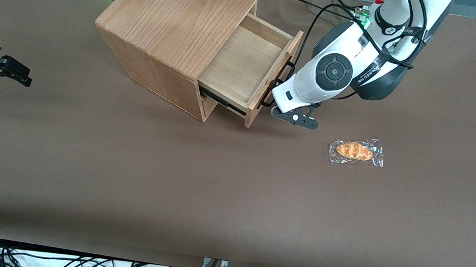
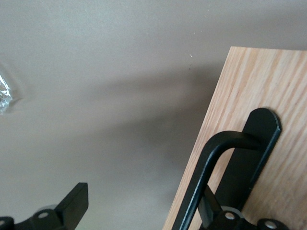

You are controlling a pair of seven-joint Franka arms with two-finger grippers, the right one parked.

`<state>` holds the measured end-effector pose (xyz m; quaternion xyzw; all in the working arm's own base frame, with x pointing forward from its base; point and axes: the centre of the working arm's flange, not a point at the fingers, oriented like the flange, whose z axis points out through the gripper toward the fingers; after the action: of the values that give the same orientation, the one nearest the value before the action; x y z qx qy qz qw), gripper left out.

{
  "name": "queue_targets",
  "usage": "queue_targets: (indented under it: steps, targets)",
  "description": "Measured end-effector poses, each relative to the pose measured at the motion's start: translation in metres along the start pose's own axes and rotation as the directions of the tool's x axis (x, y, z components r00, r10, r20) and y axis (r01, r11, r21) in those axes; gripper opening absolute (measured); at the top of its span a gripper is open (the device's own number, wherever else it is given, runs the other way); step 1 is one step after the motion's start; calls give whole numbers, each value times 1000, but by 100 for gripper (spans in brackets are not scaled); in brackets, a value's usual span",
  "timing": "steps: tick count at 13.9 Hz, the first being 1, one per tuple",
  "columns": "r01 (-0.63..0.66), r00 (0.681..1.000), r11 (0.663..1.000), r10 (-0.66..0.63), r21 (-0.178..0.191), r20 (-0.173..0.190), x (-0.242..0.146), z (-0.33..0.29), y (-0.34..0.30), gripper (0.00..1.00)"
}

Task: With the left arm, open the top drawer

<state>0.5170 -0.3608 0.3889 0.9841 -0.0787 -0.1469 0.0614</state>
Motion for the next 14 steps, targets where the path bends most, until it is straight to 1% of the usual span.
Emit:
queue_targets:
  steps: [4, 9, 11, 14]
  targets:
    - [11, 1000, 1000, -11, 0, -5, -6, -11, -1, 100]
    - [29, 1000, 1000, -28, 11, -13, -21, -42, -11, 100]
    - [57, 998, 998, -57, 11, -18, -22, -58, -28, 100]
    - [129, 991, 992, -129, -7, -32, -14, -78, -71, 100]
